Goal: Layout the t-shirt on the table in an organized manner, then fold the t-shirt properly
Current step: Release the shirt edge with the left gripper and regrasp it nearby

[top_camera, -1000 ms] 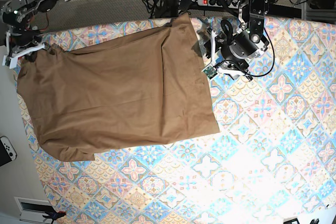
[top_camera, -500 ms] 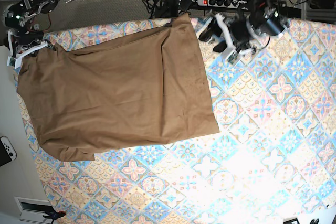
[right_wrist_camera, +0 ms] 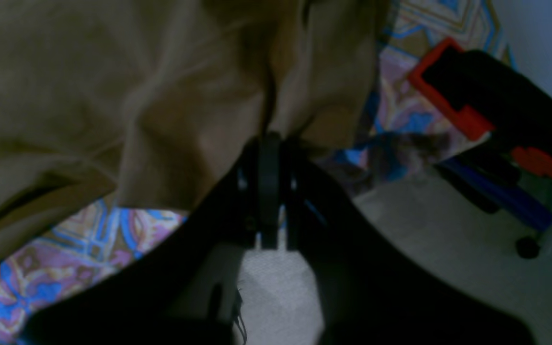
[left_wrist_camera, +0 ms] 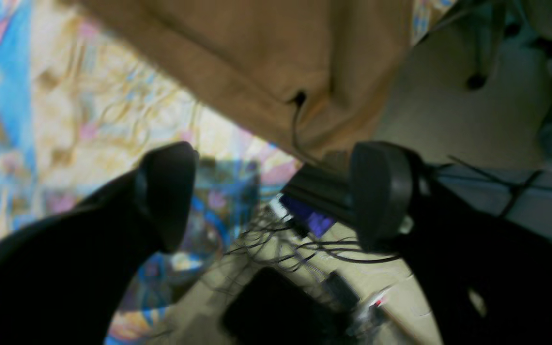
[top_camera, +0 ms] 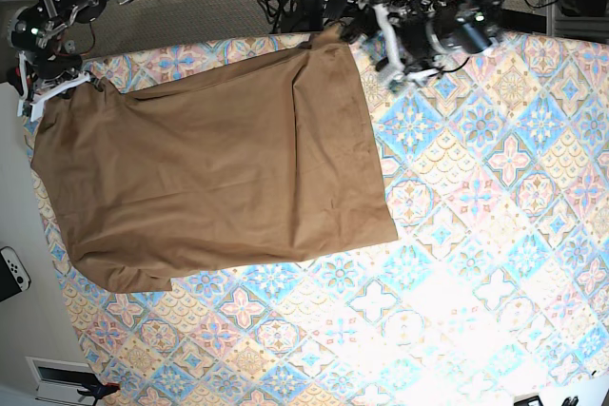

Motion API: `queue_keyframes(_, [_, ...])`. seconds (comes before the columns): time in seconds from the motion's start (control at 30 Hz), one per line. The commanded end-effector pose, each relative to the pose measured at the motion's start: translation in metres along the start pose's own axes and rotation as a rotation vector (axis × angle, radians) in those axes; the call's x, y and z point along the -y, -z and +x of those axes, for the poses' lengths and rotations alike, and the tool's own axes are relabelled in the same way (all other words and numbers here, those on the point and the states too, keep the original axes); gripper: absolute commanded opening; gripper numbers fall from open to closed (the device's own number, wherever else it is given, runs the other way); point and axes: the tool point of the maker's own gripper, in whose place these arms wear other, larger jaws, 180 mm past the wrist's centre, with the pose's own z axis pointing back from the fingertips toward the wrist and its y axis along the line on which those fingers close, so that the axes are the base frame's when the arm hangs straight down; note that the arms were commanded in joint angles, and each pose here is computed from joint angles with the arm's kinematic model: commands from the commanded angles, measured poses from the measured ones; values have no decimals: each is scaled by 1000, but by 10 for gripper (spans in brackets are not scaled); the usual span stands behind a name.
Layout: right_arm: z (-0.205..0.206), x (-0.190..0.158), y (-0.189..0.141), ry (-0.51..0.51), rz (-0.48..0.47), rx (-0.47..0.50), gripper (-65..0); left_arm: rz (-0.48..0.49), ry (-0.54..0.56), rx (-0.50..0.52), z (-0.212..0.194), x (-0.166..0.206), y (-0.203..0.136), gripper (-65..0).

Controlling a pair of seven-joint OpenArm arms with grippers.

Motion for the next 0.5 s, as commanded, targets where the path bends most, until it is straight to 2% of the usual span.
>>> queue_keyframes(0.0, [15,5,-5,-18,-11,47,-650,-2,39,5,5,6,0,-201])
queue_keyframes(0.17, [15,6,-5,-19,-12,48,-650,30,254,-75,15,25,14,-223])
queue_keyframes(0.3, [15,6,-5,-19,-12,48,-650,88,383,-156,13,25,23,-223])
queue_keyframes(0.47, [15,6,-5,-20,-13,49,-650,102,473,-204,10,34,29,-223])
